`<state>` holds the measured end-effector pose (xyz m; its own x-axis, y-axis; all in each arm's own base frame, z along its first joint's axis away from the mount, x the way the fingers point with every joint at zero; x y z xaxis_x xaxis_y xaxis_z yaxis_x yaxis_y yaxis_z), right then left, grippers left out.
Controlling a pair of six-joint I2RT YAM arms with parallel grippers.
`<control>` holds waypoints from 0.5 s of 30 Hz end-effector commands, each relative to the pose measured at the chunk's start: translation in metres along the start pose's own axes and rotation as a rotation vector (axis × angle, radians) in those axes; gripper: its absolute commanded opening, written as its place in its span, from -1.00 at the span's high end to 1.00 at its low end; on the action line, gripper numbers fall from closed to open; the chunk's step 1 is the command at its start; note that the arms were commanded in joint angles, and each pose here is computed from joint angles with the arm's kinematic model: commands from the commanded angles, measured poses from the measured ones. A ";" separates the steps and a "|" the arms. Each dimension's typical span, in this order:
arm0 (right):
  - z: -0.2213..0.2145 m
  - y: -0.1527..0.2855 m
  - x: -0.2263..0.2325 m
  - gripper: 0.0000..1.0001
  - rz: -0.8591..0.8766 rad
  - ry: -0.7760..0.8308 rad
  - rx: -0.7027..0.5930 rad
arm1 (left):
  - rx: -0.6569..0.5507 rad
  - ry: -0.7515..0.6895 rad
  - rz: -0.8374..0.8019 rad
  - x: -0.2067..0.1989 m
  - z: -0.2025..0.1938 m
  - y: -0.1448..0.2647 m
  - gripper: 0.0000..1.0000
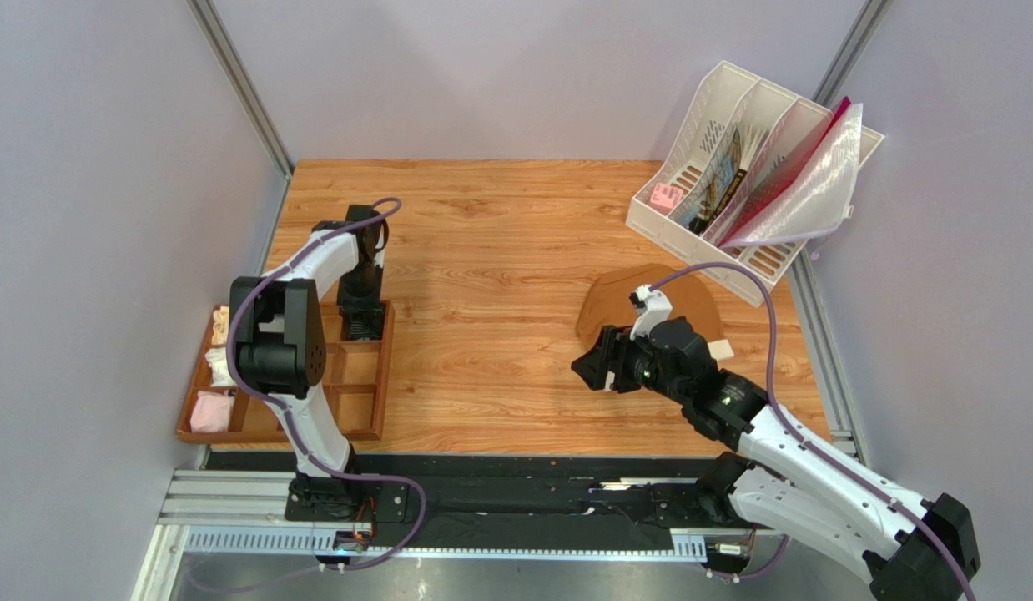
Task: Roll the underwear
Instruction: Place the underwear in the storage box.
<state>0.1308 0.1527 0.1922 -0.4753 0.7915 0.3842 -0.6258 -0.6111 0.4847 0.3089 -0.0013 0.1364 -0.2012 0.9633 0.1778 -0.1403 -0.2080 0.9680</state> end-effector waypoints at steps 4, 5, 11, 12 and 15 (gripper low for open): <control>0.005 0.005 -0.002 -0.34 -0.016 0.030 -0.041 | 0.068 0.047 -0.029 -0.001 -0.015 -0.015 -0.18; 0.005 0.006 -0.002 -0.34 -0.016 0.030 -0.041 | 0.065 0.055 -0.031 0.000 -0.016 -0.014 -0.22; 0.003 0.008 -0.003 -0.34 -0.020 0.029 -0.043 | 0.032 0.075 -0.028 0.003 -0.016 -0.002 -0.27; 0.002 0.007 -0.003 -0.34 -0.020 0.031 -0.040 | 0.028 0.080 -0.024 0.003 -0.016 0.000 -0.27; 0.002 0.008 -0.004 -0.34 -0.021 0.030 -0.040 | -0.002 0.094 -0.034 0.005 -0.016 0.014 -0.29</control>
<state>0.1281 0.1483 0.1959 -0.4821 0.7937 0.3709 -0.6409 -0.6081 0.4685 0.2998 -0.0009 0.1350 -0.2554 0.9552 0.1492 -0.1403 -0.1893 0.9718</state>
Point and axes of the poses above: each gripper's point midway between its finger pads, its own y axis back along the fingers, its own x axis along the line the jaws close on, z = x × y, the point moved 10 cm from there along y, back along the fingers, and after that the axes turned 10 degrees about y, right-handed, at the moved point
